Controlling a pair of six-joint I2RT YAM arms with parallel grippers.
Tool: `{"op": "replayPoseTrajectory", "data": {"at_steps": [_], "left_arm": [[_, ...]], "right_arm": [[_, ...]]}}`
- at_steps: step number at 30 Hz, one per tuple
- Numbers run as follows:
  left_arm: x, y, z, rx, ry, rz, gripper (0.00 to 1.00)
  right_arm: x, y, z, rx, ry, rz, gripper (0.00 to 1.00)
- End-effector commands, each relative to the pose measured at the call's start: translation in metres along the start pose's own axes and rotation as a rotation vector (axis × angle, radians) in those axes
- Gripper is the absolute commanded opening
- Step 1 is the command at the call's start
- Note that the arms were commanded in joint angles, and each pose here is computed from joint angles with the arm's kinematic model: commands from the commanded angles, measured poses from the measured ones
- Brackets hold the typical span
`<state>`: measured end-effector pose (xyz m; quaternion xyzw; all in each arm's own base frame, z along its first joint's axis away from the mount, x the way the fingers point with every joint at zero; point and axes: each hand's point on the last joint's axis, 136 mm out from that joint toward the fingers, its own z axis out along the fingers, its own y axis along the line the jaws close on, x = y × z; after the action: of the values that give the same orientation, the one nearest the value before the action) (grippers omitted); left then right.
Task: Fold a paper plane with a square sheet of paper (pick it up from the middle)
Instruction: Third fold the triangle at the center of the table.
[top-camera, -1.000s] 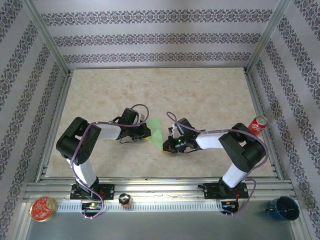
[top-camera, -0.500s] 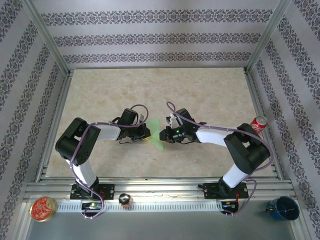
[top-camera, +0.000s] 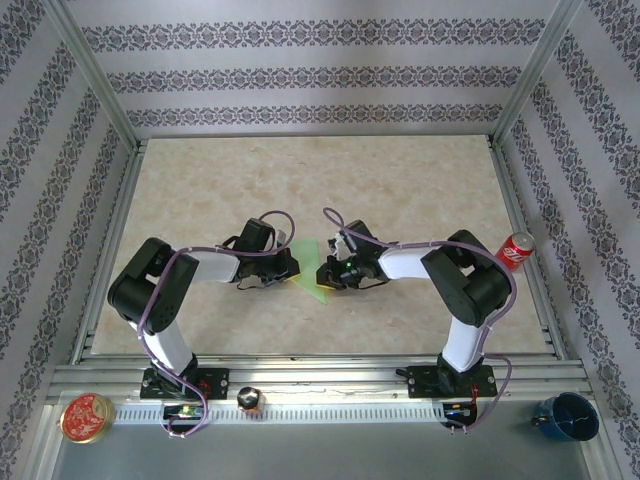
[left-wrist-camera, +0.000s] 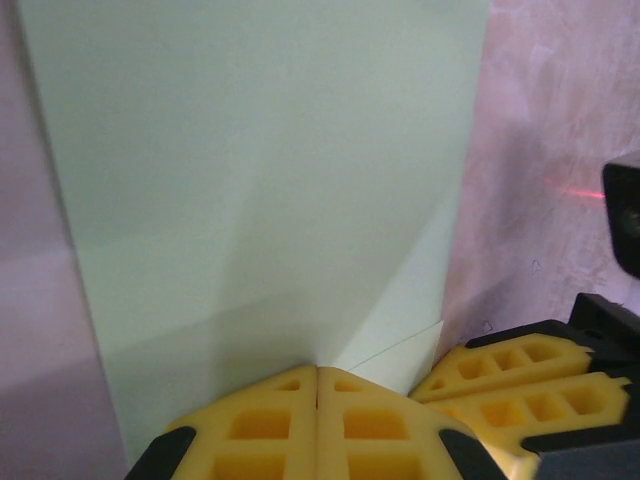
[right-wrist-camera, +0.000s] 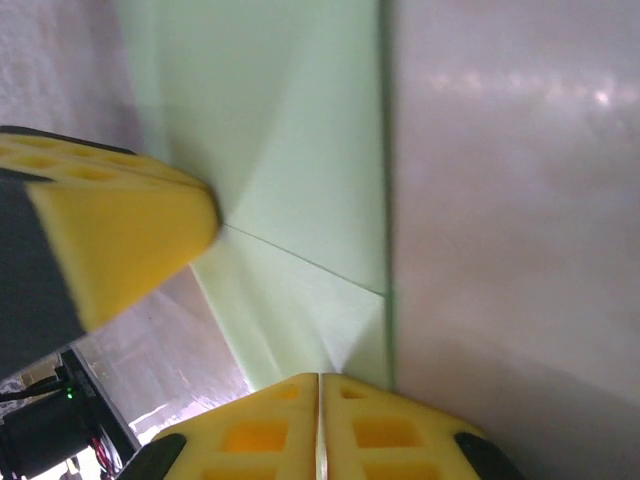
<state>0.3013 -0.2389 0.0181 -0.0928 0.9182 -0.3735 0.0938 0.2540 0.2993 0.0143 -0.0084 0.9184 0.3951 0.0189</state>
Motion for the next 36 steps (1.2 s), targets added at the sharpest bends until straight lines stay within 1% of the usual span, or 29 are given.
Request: {"op": "replayPoseTrajectory", "data": {"at_steps": [1, 3, 6, 11, 13, 16, 18, 20, 22, 25, 27, 32, 36], "left_arm": [[0.014, 0.024, -0.003, -0.1, 0.013, -0.036, 0.03], [0.014, 0.023, -0.004, -0.098, 0.013, -0.037, 0.03], [0.016, 0.023, -0.006, -0.085, 0.005, -0.053, 0.03], [0.016, 0.017, -0.008, -0.052, -0.015, -0.072, 0.03], [0.014, 0.012, -0.011, -0.039, -0.031, -0.07, 0.06], [0.009, 0.002, -0.017, -0.025, -0.049, -0.057, 0.08], [0.005, -0.005, -0.021, -0.016, -0.058, -0.04, 0.11], [0.003, -0.01, -0.025, -0.011, -0.065, -0.029, 0.14], [0.001, -0.016, -0.03, -0.004, -0.076, -0.011, 0.2], [-0.001, -0.019, -0.039, -0.016, -0.098, 0.007, 0.22], [-0.001, -0.015, -0.044, -0.043, -0.109, 0.016, 0.26], [-0.001, -0.007, -0.051, -0.058, -0.113, -0.002, 0.32], [-0.003, -0.004, -0.053, -0.046, -0.109, -0.017, 0.33]], "right_arm": [[0.02, -0.023, 0.002, 0.054, 0.043, 0.028, 0.12], [0.023, -0.027, 0.0, 0.068, 0.044, 0.033, 0.12], [0.021, -0.019, -0.009, 0.064, 0.021, 0.009, 0.12], [0.006, 0.0, -0.03, 0.066, -0.06, -0.041, 0.13], [0.0, 0.008, -0.036, 0.054, -0.096, -0.057, 0.14], [-0.007, 0.005, -0.039, 0.075, -0.128, -0.053, 0.2], [-0.009, 0.005, -0.037, 0.076, -0.124, -0.049, 0.24], [-0.009, 0.01, -0.033, 0.054, -0.103, -0.056, 0.25], [-0.009, 0.019, -0.027, 0.016, -0.079, -0.061, 0.26], [-0.011, 0.023, -0.019, 0.005, -0.058, -0.064, 0.28], [-0.012, 0.023, -0.014, 0.007, -0.051, -0.061, 0.29], [-0.017, 0.024, -0.007, 0.001, -0.046, -0.061, 0.28], [-0.019, 0.025, -0.005, -0.01, -0.046, -0.063, 0.22]]}}
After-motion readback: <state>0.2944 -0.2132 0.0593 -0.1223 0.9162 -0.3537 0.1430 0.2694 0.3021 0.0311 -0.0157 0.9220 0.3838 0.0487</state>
